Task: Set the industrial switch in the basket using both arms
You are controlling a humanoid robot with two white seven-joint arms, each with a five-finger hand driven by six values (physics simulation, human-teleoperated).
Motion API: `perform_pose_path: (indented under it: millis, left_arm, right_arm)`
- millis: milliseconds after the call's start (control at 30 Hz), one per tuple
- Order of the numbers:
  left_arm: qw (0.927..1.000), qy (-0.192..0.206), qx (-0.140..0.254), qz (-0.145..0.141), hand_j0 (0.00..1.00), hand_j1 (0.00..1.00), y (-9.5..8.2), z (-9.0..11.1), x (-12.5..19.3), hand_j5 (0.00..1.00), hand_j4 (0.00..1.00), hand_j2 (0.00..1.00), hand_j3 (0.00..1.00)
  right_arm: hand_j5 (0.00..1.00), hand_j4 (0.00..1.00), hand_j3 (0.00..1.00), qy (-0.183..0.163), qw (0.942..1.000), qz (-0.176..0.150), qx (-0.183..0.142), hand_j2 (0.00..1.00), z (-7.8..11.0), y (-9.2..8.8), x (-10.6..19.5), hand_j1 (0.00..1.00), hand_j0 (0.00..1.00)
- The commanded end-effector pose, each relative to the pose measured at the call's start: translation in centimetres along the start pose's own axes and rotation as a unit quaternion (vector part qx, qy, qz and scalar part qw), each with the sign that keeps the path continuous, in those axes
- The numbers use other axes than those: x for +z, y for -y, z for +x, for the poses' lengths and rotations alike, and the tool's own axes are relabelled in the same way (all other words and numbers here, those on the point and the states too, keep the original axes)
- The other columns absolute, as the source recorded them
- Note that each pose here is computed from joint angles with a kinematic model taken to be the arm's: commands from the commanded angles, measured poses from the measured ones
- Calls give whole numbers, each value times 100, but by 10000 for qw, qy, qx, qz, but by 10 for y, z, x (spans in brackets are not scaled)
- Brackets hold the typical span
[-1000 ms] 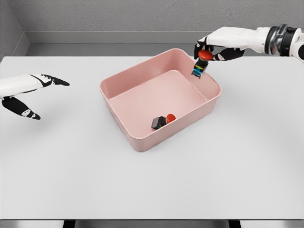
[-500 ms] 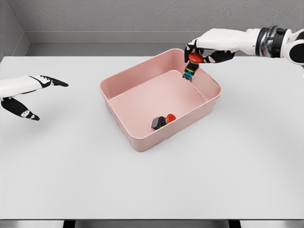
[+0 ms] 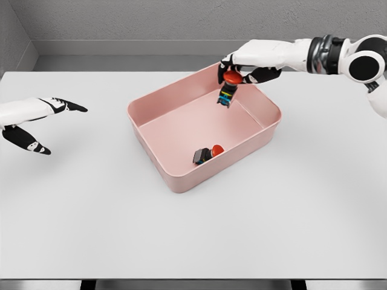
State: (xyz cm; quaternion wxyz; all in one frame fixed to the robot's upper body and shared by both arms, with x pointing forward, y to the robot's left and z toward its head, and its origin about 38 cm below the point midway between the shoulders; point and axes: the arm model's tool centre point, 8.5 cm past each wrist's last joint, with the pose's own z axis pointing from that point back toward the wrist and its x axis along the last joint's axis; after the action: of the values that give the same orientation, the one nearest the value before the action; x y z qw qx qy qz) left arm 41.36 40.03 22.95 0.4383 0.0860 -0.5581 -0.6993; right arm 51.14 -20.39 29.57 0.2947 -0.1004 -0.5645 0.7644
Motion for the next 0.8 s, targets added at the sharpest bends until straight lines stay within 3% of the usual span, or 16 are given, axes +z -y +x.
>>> perform_pose_path:
  millis: [0,267,433,500,767]
  left_arm:
    - [10000,0,27,27,100,100,-1,0,0,100,100,100,100]
    - [10000,0,26,27,100,100,-1,0,0,100,100,100,100]
    - [10000,0,27,27,100,100,-1,0,0,100,100,100,100]
    - [10000,0,27,27,100,100,-1,0,0,100,100,100,100]
    - [10000,-3,55,1,100,100,3,-1,0,100,100,100,100]
  right_arm:
    - [100,100,100,6,10000,-14,-12,100,1,1,-1,100,100]
    - [100,100,100,46,10000,-21,5,100,3,2,-4,100,100]
    - [100,100,100,441,9988,0,228,100,32,8,-22,100,100]
    - [100,100,100,409,9989,-11,222,100,42,11,-25,100,100]
    - [100,100,100,371,9990,-14,230,100,40,13,-22,100,100]
